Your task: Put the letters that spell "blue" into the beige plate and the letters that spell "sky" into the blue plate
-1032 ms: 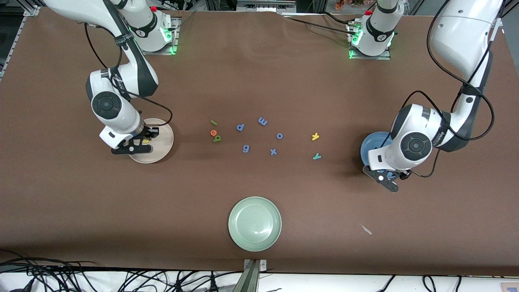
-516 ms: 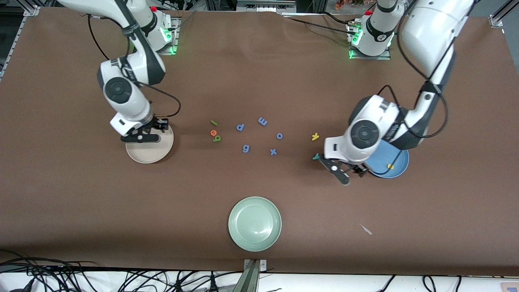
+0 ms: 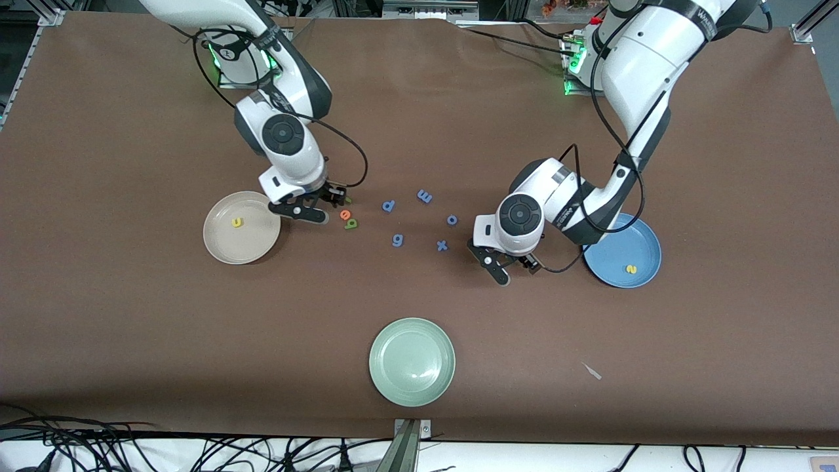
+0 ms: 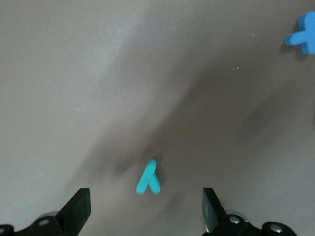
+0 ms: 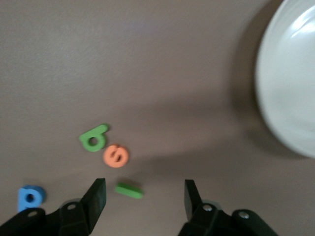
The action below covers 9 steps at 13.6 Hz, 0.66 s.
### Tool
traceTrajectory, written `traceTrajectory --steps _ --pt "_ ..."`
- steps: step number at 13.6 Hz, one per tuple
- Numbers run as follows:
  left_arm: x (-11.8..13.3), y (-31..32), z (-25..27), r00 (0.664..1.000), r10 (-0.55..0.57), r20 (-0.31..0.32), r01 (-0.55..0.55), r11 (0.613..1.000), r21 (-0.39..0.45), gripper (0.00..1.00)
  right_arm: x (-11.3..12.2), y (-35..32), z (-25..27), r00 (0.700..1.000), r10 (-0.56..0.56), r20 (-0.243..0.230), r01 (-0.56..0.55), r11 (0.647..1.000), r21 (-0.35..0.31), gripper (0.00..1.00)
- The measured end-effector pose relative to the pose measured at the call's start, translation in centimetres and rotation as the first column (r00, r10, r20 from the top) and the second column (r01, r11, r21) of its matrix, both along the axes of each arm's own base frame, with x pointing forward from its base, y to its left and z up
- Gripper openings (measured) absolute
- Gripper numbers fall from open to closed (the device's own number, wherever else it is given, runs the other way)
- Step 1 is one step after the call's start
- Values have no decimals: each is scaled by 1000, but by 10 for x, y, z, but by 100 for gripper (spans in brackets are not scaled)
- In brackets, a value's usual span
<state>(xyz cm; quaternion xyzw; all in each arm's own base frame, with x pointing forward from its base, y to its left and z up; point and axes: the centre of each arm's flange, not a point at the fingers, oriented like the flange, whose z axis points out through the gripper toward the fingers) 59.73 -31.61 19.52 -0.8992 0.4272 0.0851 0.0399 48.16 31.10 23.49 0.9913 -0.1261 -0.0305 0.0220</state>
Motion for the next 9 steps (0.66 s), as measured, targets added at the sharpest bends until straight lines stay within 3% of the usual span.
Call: traceTrajectory --steps 2,4,6,9 --pt "1 3 -16 1000 5 -5 -5 1000 -9 96 -8 14 -20 999 -37 -8 37 999 18 74" --pt "0 4 -23 1000 6 -14 -6 1000 -9 82 -14 21 -32 998 -53 -20 54 998 22 75" --pt "-1 4 -25 1000 6 -18 -6 1000 -8 75 -17 21 -39 998 -59 -32 59 998 17 78" --pt "0 5 -24 1000 8 -15 -8 1000 -9 40 -25 17 -47 997 -57 -44 57 998 12 79"
